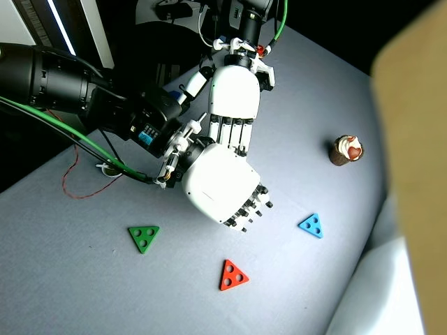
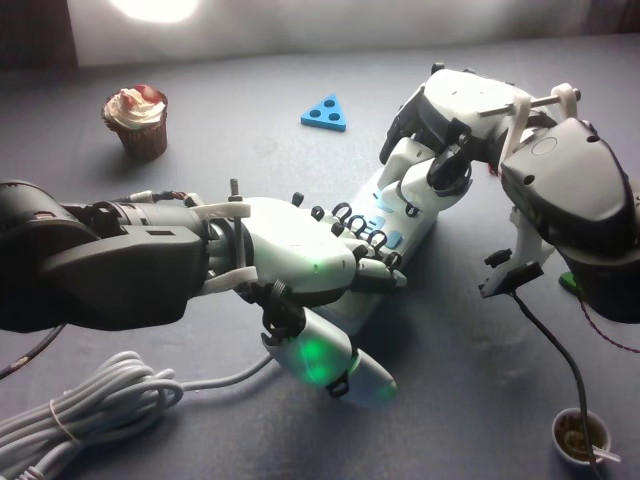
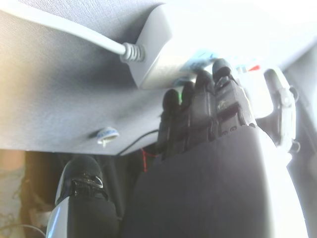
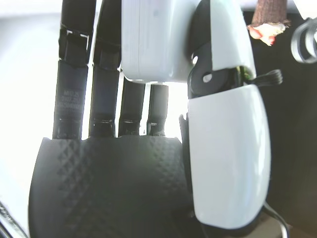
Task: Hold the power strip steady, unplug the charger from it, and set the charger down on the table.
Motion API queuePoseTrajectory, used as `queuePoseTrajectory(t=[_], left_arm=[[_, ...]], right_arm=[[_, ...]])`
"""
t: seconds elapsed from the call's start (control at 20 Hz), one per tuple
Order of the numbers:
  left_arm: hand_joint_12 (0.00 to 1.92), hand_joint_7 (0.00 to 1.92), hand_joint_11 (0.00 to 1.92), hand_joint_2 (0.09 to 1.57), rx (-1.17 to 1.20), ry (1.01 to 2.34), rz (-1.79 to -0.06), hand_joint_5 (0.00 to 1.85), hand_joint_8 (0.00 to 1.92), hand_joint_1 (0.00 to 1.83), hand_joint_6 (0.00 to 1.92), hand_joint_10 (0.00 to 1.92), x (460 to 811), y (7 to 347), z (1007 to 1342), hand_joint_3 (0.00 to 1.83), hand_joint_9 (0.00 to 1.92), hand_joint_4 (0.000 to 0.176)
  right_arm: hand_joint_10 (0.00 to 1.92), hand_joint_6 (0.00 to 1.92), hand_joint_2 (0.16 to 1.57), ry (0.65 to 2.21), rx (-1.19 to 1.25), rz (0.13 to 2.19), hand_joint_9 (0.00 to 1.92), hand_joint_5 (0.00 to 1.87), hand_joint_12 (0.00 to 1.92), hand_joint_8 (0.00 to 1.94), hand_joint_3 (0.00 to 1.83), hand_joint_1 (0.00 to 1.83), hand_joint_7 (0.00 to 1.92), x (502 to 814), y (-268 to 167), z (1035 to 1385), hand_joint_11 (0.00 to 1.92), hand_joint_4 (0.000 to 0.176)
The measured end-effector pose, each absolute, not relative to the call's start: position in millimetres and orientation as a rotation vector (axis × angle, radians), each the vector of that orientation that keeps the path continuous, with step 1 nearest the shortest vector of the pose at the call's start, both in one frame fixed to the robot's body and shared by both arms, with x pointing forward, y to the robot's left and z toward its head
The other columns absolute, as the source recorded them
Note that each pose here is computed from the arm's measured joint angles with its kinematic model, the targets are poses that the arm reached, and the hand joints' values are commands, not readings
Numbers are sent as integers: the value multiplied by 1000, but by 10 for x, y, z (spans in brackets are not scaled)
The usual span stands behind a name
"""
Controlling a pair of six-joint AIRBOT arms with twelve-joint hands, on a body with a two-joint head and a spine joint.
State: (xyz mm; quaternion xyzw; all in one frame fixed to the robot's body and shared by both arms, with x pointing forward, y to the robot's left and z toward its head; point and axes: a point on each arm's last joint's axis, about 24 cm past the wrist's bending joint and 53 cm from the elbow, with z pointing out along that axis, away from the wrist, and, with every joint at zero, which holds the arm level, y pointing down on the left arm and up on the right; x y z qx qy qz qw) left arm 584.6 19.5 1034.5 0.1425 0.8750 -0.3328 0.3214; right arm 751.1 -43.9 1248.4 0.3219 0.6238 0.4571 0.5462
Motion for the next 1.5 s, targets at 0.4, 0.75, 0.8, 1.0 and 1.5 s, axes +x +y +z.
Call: queuePoseTrajectory(t=[0.4, 0.75, 0.8, 1.0, 1.5], left_arm=[[132, 136, 15, 1071, 361, 2302, -881, 133, 2, 80, 1, 1, 5849, 192, 10342, 1, 98, 0], [136, 147, 18, 1066, 361, 2301, -882, 137, 3, 66, 0, 4, 5852, 187, 10352, 0, 109, 0], [133, 147, 11, 1069, 362, 2302, -882, 141, 3, 68, 2, 2, 5854, 183, 10359, 0, 103, 0], [129, 139, 1, 1066, 364, 2301, -883, 137, 0, 89, 0, 0, 5857, 176, 10371, 0, 96, 0], [122, 144, 17, 1066, 363, 2302, -882, 137, 6, 78, 6, 6, 5859, 182, 10373, 0, 103, 0]], right_arm=[[999, 957, 1066, 1449, 755, 1075, 1035, 956, 720, 629, 1, 1387, 1155, 7557, -603, 12609, 905, 0], [921, 902, 1044, 1402, 539, 1041, 1095, 1006, 671, 456, 1, 1384, 1237, 7425, -665, 12952, 921, 0], [427, 921, 1057, 1405, 469, 1002, 1105, 1013, 666, 544, 0, 1276, 1226, 7392, -666, 13003, 914, 0], [954, 930, 1050, 1417, 153, 873, 1079, 987, 708, 465, 0, 1384, 1231, 7207, -573, 13068, 885, 0], [63, 1093, 1096, 1289, -699, 524, 1122, 942, 658, 713, 2, 1234, 1112, 6535, -109, 12791, 881, 0]])
